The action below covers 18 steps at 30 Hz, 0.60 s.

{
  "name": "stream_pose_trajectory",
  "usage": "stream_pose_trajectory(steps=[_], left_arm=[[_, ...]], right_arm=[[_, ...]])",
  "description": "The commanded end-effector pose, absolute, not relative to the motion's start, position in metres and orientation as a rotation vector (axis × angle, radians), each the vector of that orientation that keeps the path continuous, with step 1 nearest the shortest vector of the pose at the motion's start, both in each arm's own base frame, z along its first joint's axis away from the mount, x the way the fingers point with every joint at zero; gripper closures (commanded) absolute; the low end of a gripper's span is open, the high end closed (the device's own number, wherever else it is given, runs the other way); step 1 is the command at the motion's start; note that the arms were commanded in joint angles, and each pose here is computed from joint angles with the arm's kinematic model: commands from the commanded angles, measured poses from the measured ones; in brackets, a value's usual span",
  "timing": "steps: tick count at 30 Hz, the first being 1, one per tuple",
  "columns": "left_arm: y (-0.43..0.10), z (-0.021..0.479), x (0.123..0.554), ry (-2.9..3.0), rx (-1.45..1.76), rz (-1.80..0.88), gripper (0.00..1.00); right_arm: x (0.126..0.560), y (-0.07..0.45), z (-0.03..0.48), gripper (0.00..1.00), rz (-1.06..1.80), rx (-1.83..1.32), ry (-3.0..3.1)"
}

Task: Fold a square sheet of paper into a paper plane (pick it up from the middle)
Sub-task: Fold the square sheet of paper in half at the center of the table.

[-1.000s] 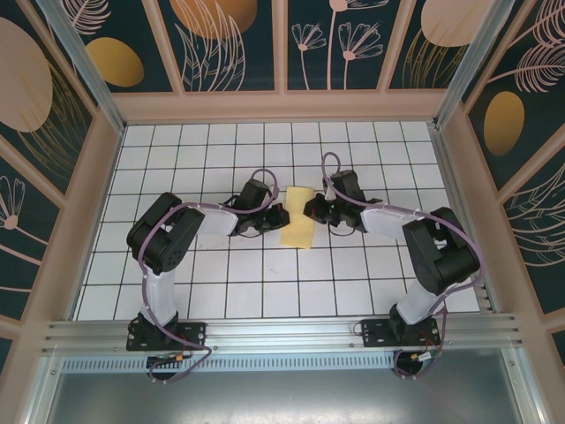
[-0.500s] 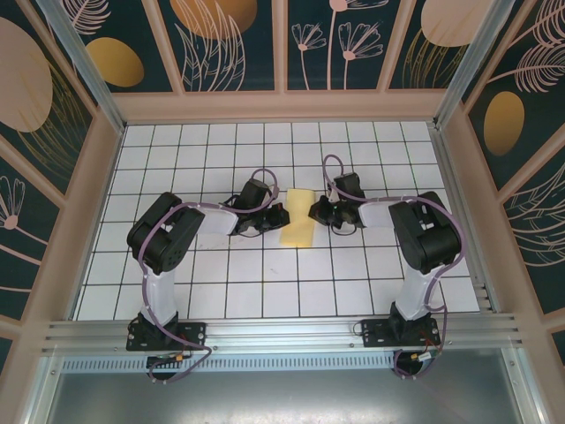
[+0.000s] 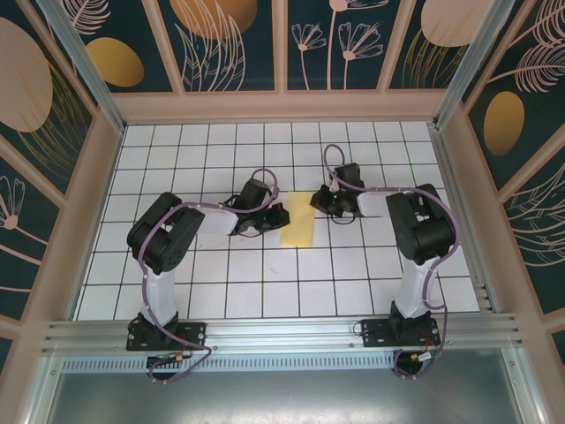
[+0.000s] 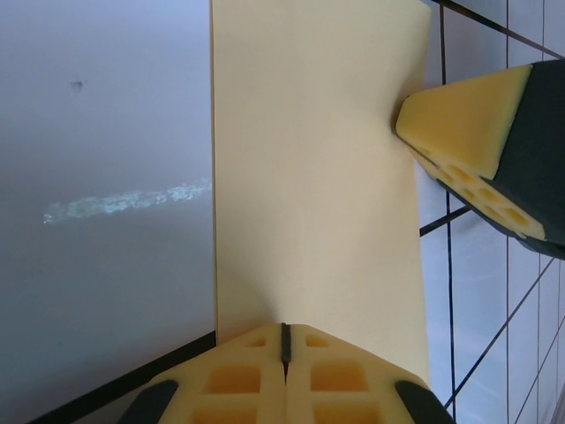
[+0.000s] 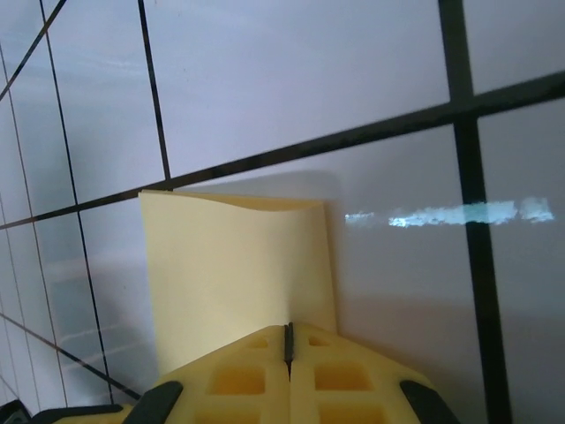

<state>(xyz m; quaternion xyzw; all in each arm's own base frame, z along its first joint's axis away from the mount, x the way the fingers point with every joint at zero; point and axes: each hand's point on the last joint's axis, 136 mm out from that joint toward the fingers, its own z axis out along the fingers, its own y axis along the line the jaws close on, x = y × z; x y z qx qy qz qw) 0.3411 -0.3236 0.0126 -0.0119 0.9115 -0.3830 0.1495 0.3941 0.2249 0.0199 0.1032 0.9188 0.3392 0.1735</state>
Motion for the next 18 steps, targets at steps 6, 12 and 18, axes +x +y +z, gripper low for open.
stream_pose_trajectory(steps=[6, 12, 18], left_arm=[[-0.276, -0.067, 0.307, 2.876, -0.144, -0.773, 0.93], [-0.276, -0.066, 0.308, 2.872, -0.141, -0.775, 0.93], [-0.276, -0.066, 0.308, 2.873, -0.143, -0.778, 0.93]], right_arm=[[0.411, 0.222, 0.037, 1.00, 0.925, 0.286, 2.564], [0.419, 0.214, 0.021, 1.00, 0.868, 0.323, 2.595], [0.421, 0.205, -0.001, 1.00, 0.789, 0.365, 2.642]])
